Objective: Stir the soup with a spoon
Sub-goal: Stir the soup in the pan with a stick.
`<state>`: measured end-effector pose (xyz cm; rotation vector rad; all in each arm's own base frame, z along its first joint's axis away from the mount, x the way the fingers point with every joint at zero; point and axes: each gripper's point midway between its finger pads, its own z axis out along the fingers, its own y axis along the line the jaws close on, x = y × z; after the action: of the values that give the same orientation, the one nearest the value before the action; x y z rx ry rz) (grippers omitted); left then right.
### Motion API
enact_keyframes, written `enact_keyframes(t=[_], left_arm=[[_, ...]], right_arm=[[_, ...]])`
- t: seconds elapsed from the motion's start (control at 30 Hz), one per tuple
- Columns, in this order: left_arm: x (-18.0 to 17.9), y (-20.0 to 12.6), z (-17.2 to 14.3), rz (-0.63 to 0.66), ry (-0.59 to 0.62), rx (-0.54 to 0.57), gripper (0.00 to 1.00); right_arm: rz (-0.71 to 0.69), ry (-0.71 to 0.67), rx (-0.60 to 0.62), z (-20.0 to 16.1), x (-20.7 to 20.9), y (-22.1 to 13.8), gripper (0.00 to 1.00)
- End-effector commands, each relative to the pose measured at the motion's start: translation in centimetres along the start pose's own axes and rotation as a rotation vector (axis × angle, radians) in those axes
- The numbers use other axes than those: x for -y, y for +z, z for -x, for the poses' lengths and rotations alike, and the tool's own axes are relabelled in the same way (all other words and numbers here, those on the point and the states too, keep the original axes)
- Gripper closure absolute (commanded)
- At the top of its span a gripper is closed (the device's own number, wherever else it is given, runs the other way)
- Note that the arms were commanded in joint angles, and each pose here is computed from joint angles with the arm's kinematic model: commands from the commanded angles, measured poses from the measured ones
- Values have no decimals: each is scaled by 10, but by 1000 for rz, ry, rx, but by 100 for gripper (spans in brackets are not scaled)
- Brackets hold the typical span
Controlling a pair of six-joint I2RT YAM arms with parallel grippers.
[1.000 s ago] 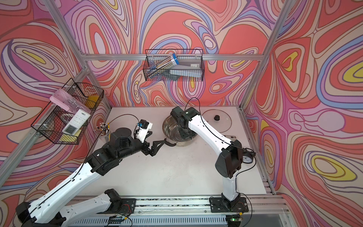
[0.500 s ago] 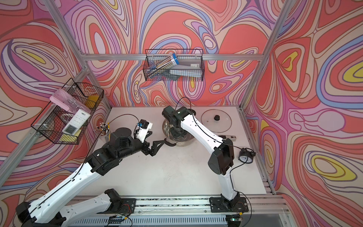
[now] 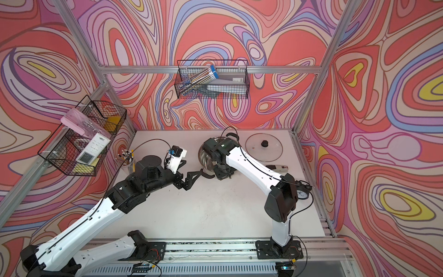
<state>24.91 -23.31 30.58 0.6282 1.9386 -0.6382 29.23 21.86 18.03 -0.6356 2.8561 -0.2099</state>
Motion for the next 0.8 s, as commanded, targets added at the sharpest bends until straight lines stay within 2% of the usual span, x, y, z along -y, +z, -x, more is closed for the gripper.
enact_keyframes(t=[0.0, 0.2, 0.43, 0.77], left_arm=[[6, 4, 3, -27, 0, 15, 1], [5, 5, 4, -22, -3, 14, 1], [4, 5, 2, -16, -3, 8, 1], [4, 5, 2, -10, -8, 8, 1]], right_arm=[[-47, 44, 40, 0, 14, -6, 100], [-57, 115, 49, 8, 37, -3, 100], [-60, 127, 64, 31, 52, 4, 100], [19, 105, 101, 77, 27, 4, 100]])
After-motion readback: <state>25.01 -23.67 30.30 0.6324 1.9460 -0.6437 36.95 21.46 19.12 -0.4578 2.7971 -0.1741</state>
